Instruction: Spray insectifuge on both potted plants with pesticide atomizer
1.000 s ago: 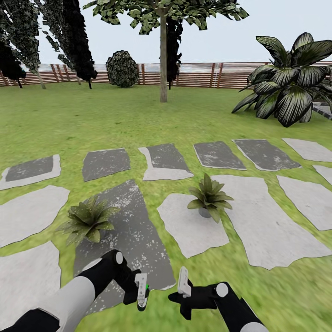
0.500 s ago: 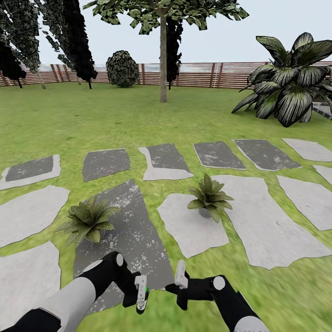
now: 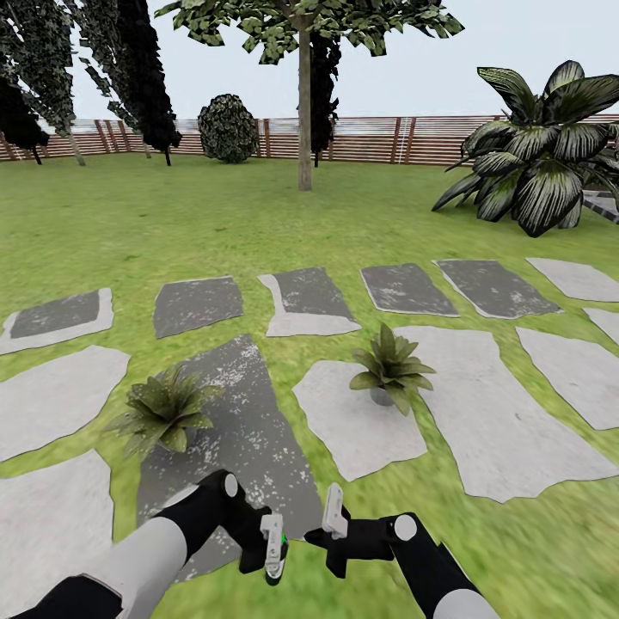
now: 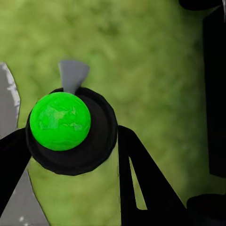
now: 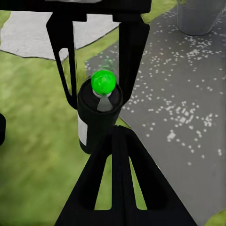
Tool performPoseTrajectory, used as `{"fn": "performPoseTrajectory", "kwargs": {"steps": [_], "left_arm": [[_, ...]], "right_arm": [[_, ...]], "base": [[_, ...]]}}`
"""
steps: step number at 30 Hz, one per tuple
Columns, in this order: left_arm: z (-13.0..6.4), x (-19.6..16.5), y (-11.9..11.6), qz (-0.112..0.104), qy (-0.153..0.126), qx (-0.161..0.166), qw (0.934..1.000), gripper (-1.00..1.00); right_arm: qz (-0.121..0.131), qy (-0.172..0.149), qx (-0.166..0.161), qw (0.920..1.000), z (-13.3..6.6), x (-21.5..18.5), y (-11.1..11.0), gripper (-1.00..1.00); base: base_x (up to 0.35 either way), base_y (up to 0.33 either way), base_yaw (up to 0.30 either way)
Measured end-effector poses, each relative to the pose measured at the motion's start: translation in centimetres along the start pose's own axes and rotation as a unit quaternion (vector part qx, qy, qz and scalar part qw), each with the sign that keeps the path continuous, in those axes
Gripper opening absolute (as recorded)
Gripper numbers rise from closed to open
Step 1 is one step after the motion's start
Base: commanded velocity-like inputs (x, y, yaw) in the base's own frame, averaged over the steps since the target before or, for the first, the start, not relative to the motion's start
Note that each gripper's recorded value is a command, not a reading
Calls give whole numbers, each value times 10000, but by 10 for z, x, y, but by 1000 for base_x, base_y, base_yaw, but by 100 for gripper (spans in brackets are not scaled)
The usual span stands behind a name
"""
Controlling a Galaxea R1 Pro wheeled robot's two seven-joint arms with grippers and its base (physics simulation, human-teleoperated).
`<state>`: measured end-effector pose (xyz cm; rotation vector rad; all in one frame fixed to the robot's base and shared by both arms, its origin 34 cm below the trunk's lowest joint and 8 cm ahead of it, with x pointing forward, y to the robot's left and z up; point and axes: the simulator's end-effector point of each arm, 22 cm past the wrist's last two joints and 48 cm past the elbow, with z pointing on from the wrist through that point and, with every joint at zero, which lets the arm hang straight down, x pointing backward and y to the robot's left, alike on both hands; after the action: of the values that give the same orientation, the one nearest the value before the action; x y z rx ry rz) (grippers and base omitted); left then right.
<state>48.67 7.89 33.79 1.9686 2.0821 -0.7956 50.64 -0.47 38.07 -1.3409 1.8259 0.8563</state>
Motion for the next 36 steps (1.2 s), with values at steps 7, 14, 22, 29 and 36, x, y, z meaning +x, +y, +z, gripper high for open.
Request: {"fn": "performPoseTrajectory", "kwargs": {"steps": [7, 14, 22, 29, 36], "left_arm": [[4, -11, -3, 41, -63, 39, 10000, -100], [6, -14, -4, 48, -90, 48, 9999, -100], [10, -25, -6, 92, -155, 78, 9998, -100], [10, -26, -6, 92, -164, 79, 9998, -100], [10, -29, -6, 94, -184, 75, 9998, -100]], "right_arm": [[4, 0, -1, 10000, 0, 0, 0, -100], [1, 2, 0, 10000, 0, 0, 0, -100], [1, 1, 0, 10000, 0, 0, 0, -100], [5, 2, -3, 10000, 0, 0, 0, -100], [7, 0, -3, 10000, 0, 0, 0, -100]], "base": [[0, 0, 0], [0, 0, 0], [0, 0, 0], [0, 0, 0], [0, 0, 0]]}}
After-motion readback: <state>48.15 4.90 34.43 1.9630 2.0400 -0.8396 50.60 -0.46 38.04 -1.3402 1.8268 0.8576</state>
